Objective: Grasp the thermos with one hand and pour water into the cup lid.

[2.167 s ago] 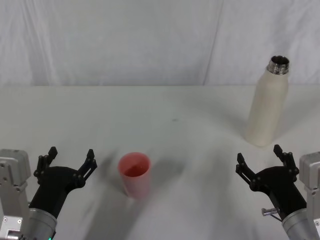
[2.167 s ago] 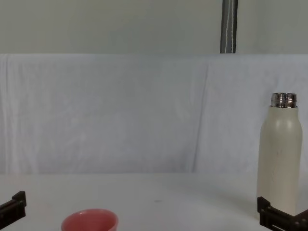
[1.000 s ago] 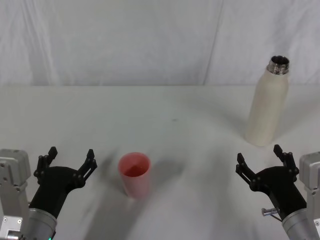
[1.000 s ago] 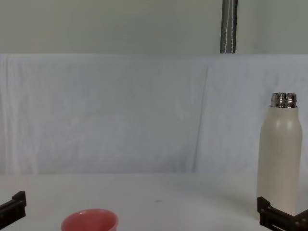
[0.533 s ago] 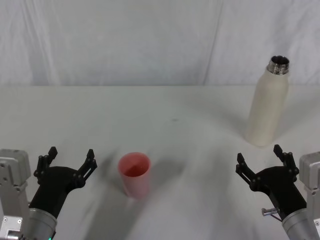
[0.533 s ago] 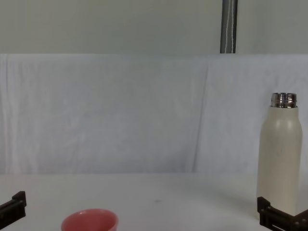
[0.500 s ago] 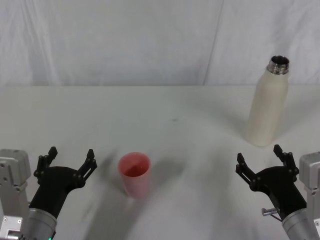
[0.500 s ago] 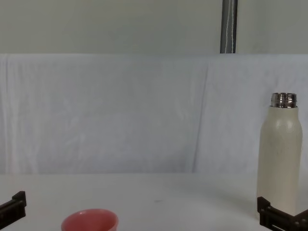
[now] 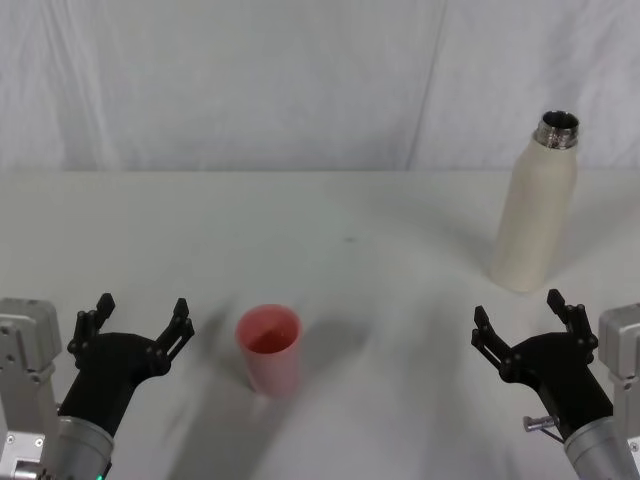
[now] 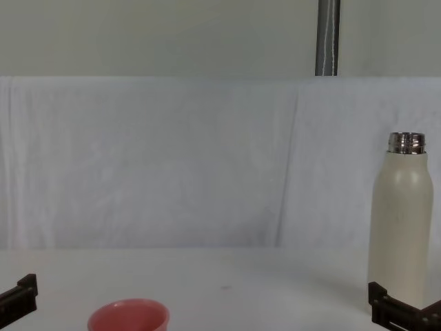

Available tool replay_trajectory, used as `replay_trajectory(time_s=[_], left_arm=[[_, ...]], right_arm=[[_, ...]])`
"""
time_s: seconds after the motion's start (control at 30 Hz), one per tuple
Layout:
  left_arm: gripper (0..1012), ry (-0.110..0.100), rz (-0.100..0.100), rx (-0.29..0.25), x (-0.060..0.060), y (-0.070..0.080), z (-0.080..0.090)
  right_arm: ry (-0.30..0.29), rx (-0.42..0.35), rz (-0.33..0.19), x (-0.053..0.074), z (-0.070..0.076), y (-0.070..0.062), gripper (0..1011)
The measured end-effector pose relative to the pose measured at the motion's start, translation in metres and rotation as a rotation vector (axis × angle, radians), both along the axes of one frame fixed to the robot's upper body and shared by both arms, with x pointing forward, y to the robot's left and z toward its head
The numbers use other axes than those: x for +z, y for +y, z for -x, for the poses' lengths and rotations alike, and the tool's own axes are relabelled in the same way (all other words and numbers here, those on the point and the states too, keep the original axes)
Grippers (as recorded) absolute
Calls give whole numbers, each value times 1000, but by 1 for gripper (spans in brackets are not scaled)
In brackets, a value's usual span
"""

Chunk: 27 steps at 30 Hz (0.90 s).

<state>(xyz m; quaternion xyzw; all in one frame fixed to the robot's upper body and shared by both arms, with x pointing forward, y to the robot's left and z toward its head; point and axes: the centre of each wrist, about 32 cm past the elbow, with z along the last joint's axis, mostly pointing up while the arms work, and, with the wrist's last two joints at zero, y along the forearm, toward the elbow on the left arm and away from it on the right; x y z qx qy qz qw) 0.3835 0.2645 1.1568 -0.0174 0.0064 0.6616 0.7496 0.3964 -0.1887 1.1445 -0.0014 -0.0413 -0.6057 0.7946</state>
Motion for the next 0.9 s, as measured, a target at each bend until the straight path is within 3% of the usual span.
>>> replay_trajectory(time_s=[0.9], left_arm=[[1001,0,0,0,0,0,0]], right_arm=[[-2,13,-21,2,-2,0,1001]])
